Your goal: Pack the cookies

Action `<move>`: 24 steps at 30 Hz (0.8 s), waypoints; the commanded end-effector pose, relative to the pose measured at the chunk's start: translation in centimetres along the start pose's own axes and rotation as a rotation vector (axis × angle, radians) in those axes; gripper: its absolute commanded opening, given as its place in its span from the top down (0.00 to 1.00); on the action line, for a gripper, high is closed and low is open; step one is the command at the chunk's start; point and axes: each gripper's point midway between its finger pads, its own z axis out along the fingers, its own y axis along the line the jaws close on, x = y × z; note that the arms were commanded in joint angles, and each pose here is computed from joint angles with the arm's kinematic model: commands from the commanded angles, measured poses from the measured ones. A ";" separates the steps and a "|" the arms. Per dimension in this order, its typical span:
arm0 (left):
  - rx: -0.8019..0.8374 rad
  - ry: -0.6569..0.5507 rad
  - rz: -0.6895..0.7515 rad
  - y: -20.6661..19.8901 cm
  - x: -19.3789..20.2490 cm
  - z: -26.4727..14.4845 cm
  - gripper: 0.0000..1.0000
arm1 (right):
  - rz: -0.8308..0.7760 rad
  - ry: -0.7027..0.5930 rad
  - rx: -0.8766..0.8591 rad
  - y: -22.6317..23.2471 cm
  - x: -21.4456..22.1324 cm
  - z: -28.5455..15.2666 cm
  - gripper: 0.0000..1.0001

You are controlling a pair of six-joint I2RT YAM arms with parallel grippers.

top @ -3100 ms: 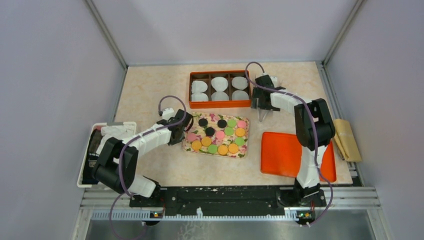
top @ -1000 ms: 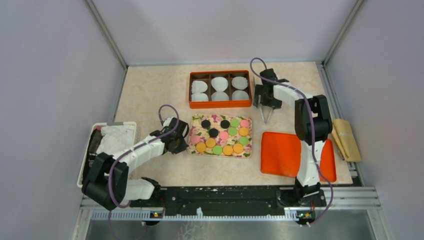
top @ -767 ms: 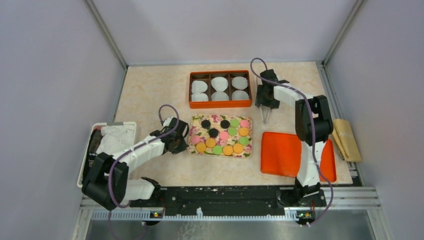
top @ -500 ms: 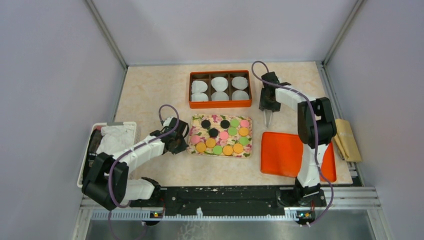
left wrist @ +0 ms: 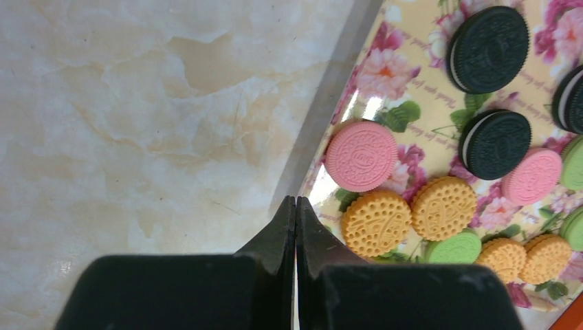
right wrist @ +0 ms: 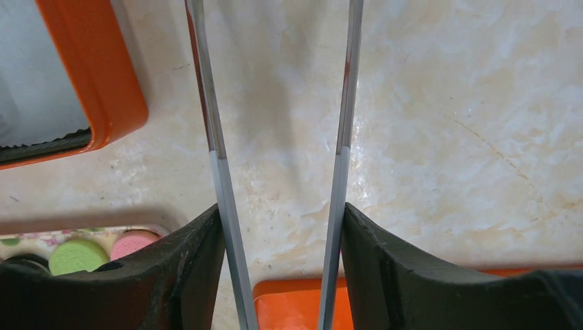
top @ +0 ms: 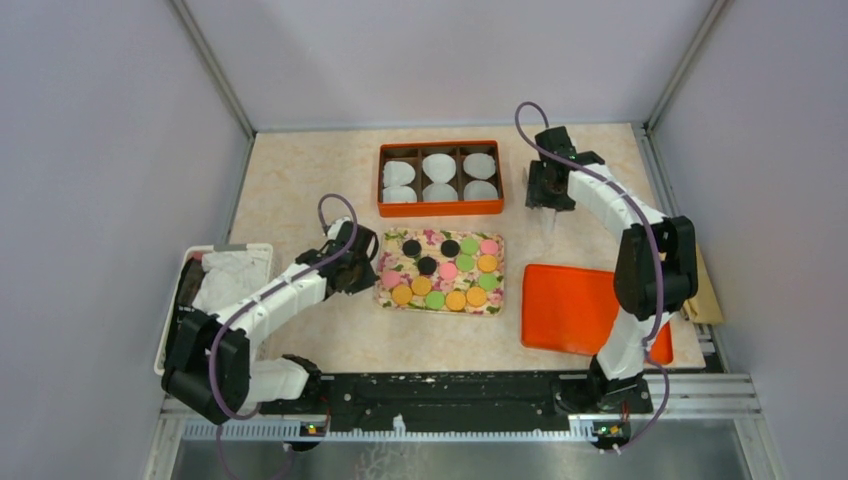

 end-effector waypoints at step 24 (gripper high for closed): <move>0.054 -0.116 0.034 -2.6 -4.2 -2.1 1.00 | -0.014 -0.134 -0.045 -0.6 -3.2 -6.3 0.55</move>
